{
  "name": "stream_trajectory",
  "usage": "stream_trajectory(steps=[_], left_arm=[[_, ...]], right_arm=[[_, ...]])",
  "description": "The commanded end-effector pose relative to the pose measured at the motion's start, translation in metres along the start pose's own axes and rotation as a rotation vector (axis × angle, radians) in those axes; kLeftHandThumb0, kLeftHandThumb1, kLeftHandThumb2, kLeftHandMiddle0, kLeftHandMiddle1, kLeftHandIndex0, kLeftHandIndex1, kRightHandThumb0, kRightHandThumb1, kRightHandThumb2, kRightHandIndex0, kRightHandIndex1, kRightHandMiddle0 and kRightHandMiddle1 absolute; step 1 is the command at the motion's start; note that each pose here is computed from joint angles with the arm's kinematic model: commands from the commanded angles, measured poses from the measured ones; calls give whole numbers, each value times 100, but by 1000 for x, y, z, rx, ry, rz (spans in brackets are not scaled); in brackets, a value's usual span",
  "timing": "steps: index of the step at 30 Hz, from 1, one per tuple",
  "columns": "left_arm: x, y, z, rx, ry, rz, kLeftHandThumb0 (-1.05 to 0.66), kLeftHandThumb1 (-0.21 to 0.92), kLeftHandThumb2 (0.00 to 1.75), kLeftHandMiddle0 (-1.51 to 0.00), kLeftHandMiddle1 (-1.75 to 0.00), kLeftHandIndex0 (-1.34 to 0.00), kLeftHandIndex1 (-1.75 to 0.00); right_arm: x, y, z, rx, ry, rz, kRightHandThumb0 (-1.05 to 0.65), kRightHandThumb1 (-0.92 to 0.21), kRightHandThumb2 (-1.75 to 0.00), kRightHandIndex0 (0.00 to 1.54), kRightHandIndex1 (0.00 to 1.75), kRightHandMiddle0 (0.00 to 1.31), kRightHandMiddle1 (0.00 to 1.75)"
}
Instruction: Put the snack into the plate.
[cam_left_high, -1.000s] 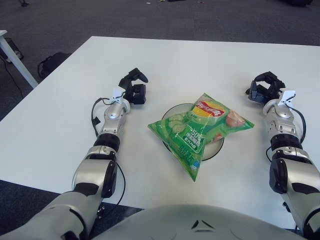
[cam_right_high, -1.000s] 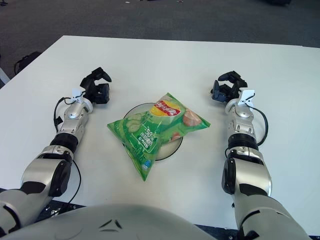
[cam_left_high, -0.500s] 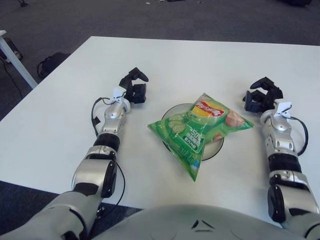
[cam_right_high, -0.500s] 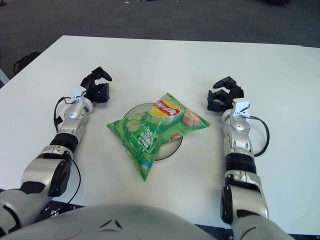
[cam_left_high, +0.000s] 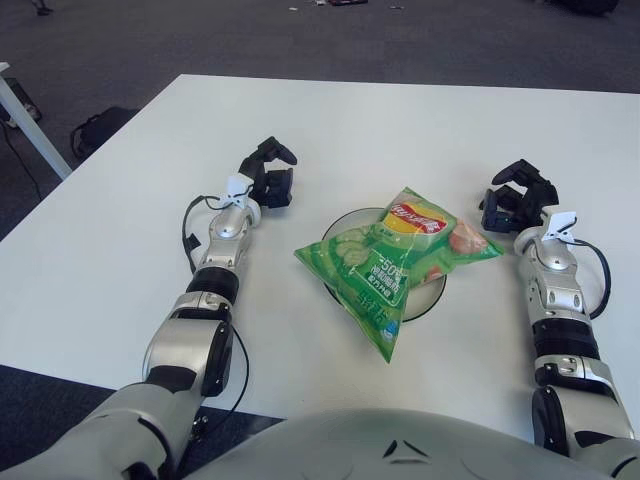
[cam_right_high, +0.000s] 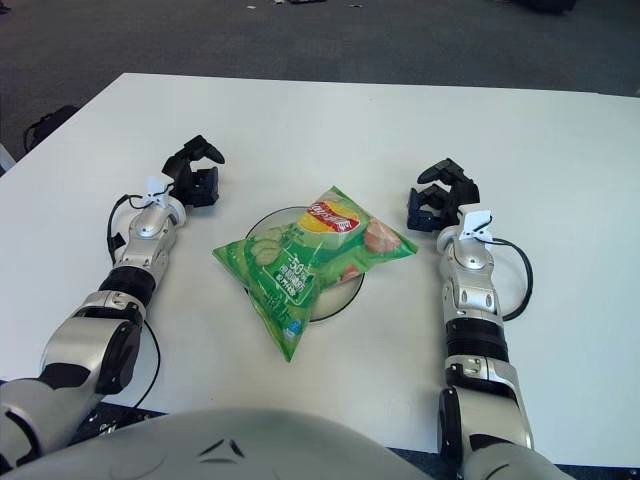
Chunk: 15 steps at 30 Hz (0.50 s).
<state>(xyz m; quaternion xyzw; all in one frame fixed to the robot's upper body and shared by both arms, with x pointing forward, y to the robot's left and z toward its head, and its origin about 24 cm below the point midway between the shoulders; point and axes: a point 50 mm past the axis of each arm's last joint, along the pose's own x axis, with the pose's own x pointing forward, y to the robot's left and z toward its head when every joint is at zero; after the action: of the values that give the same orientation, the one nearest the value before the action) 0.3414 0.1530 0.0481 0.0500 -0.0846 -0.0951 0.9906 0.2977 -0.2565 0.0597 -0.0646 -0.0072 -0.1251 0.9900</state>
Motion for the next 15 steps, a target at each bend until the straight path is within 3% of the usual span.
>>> stream_trajectory(steps=[1, 15], left_arm=[[-40, -7, -46, -19, 181, 8, -43, 49, 110, -122, -175, -48, -175], [-39, -8, -46, -37, 196, 19, -43, 49, 110, -121, -175, -47, -175]], right_arm=[[-11, 9, -30, 16, 161, 17, -1, -4, -159, 87, 160, 60, 175], [-12, 11, -39, 13, 211, -20, -1, -1, -164, 86, 167, 61, 175]])
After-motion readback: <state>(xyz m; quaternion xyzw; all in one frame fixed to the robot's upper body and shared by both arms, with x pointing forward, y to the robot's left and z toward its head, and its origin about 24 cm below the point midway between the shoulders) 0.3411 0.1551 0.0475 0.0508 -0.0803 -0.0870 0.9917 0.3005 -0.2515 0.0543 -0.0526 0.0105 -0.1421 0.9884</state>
